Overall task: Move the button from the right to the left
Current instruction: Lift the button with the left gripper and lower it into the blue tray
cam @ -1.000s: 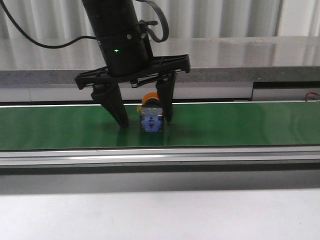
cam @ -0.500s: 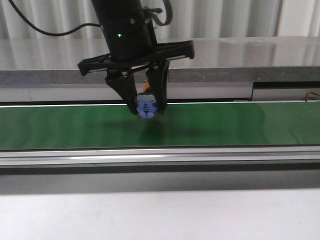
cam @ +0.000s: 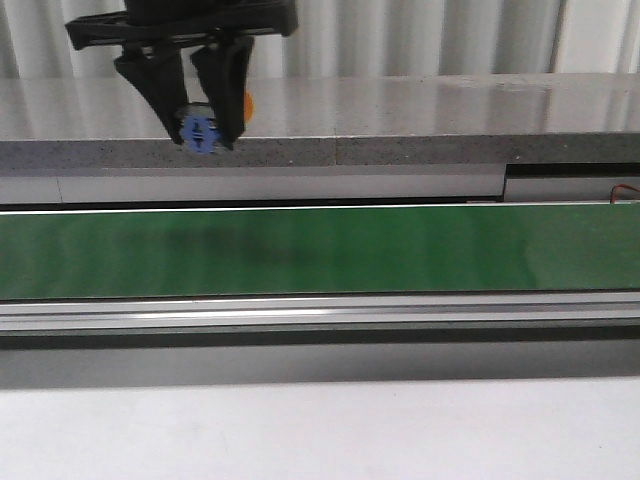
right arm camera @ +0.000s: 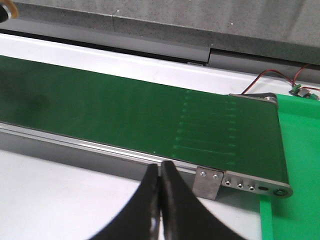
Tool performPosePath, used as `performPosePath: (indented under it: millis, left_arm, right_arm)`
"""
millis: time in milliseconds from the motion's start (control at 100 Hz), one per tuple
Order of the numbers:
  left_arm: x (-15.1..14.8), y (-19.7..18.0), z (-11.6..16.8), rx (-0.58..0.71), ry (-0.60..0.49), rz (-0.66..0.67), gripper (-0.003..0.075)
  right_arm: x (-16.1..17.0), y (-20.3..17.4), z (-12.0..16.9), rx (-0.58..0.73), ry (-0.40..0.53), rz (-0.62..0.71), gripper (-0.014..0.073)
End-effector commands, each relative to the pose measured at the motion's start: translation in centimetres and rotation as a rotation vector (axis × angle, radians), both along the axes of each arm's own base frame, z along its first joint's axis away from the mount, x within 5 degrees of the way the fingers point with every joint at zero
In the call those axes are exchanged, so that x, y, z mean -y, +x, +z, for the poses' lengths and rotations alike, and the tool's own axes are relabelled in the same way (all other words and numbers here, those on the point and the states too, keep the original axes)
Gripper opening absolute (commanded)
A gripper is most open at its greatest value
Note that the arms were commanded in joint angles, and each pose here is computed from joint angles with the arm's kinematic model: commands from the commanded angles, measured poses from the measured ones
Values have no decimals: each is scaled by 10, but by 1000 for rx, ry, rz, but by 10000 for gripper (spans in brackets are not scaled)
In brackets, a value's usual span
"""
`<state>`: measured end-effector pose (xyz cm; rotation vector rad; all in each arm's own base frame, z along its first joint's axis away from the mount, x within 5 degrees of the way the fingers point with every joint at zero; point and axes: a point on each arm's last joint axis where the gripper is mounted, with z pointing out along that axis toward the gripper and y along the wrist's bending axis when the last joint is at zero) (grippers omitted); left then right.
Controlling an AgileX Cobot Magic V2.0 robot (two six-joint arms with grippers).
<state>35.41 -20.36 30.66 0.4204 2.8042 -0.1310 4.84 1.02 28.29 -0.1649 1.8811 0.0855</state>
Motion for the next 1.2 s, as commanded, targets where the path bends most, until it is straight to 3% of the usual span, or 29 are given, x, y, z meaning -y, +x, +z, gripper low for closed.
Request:
performPosePath:
  millis: [0, 440, 830, 1190]
  left_arm:
    - [-25, -5, 40, 88, -23, 4, 50]
    - [-129, 22, 46, 109, 25, 177, 50]
    - [-225, 20, 4, -40, 83, 363, 50]
    - [-301, -2, -24, -148, 213, 518, 50]
  right_arm:
    - [0, 2, 14, 96, 10, -4, -68]
    - [0, 2, 15, 97, 10, -4, -68]
    - [0, 2, 14, 96, 10, -4, -68]
    - [0, 2, 14, 96, 10, -4, -68]
